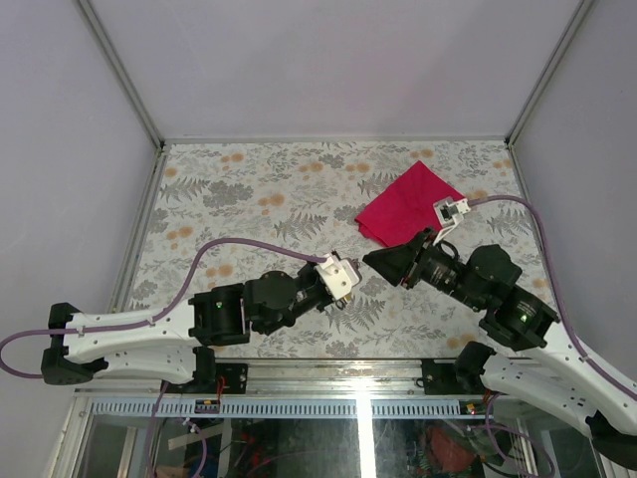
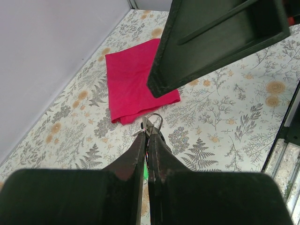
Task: Put the keys on the keyring
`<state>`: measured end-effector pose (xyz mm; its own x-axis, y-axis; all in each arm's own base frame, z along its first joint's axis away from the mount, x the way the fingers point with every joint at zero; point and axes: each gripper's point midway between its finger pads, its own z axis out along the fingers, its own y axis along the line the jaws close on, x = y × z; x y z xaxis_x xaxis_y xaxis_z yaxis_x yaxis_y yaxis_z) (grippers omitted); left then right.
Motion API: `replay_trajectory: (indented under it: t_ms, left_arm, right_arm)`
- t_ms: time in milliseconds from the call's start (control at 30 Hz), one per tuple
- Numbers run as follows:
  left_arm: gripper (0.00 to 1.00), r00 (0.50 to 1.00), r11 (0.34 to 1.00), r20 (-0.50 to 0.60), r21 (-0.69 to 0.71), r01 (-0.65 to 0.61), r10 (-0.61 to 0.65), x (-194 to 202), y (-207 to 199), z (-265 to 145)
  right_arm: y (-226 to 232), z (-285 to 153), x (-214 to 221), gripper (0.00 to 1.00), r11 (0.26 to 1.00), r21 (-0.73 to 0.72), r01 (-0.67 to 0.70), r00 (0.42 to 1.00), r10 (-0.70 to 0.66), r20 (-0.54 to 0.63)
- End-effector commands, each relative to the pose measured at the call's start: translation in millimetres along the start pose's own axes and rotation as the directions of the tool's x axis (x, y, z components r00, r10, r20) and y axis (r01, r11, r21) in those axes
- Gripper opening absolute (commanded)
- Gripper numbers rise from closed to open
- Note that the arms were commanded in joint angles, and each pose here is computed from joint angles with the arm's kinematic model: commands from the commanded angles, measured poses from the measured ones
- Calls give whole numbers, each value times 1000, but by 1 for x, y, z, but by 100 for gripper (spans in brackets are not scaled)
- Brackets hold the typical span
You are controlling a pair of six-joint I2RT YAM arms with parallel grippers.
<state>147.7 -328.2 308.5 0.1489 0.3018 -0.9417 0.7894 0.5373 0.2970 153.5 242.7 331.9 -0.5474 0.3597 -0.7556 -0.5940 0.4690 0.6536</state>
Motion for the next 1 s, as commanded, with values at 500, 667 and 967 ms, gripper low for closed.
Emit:
replay_trajectory:
  t_ms: [500, 667, 967]
  left_arm:
    - [0, 993, 996, 96, -47, 74, -69, -31, 13, -3]
    - [0, 993, 996, 94, -54, 76, -71, -31, 15, -3]
    - [19, 994, 996, 88, -53, 73, -68, -29, 14, -2]
  right_arm:
    - [18, 19, 5, 20, 994, -83, -66, 997, 62, -55]
    - [21, 17, 6, 7, 993, -99, -65, 996, 59, -61]
    - [26, 13, 1, 0, 991, -123, -52, 998, 48, -40]
